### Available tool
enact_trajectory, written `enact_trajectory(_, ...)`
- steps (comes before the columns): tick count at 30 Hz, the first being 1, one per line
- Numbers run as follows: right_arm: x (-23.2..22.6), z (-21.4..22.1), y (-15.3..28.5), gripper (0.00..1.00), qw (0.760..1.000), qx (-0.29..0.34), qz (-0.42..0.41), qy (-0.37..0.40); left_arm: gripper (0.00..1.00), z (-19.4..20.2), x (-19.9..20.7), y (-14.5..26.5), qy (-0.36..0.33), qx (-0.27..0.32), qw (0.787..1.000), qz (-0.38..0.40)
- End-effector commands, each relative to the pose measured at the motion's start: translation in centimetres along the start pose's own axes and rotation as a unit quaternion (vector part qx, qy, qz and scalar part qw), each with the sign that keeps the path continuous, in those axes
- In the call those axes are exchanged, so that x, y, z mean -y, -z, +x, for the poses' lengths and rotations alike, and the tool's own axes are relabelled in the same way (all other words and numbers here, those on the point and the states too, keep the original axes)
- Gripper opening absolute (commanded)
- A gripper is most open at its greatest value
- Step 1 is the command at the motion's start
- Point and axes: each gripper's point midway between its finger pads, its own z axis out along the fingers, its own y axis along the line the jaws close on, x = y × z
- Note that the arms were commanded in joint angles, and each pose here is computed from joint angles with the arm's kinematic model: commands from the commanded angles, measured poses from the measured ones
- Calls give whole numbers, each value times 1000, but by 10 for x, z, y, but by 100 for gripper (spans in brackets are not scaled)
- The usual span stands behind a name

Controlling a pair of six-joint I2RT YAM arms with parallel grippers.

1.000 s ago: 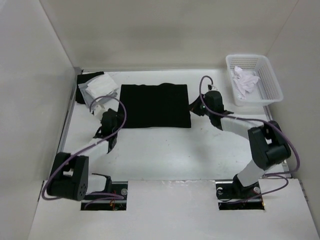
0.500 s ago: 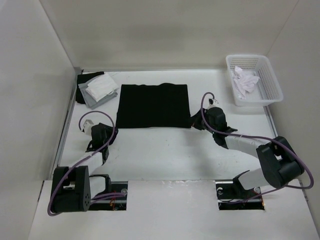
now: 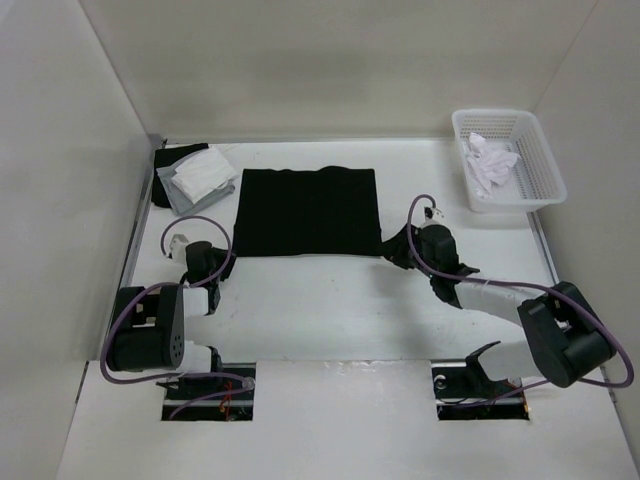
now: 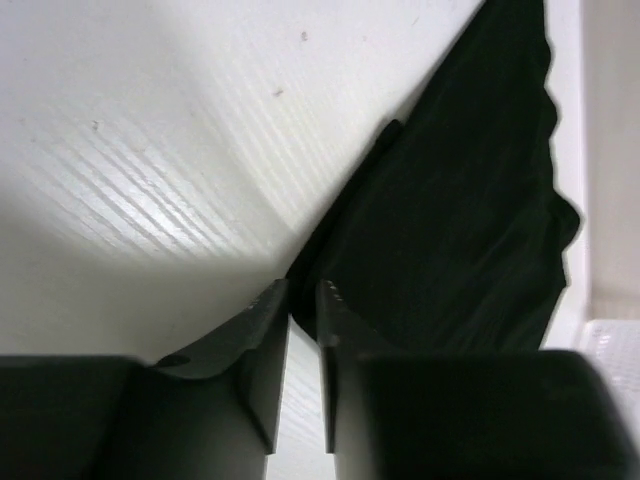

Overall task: Fold and stack the tank tops
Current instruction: Fold the tank top

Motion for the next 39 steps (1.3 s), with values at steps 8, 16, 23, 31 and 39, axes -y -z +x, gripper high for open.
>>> enact_trajectory(8, 29, 4, -14, 45, 998, 3, 50, -38, 3, -9, 8, 1, 4, 19, 1000, 11)
enact_trajectory(16, 36, 19, -32, 40, 996, -21, 47, -80, 2, -7, 7, 4, -7, 20, 1000, 14)
enact_trajectory(23, 45, 17, -40, 29, 993, -20, 54, -103, 2, -6, 13, 2, -9, 18, 1000, 22)
enact_trajectory(31, 50, 9, -44, 26, 992, 4, 67, -111, 2, -3, 16, 1, -12, 15, 1000, 23)
enact_trajectory(39, 48, -4, -52, 1, 993, 29, 66, -95, 0, -4, 24, 2, -8, 15, 999, 38)
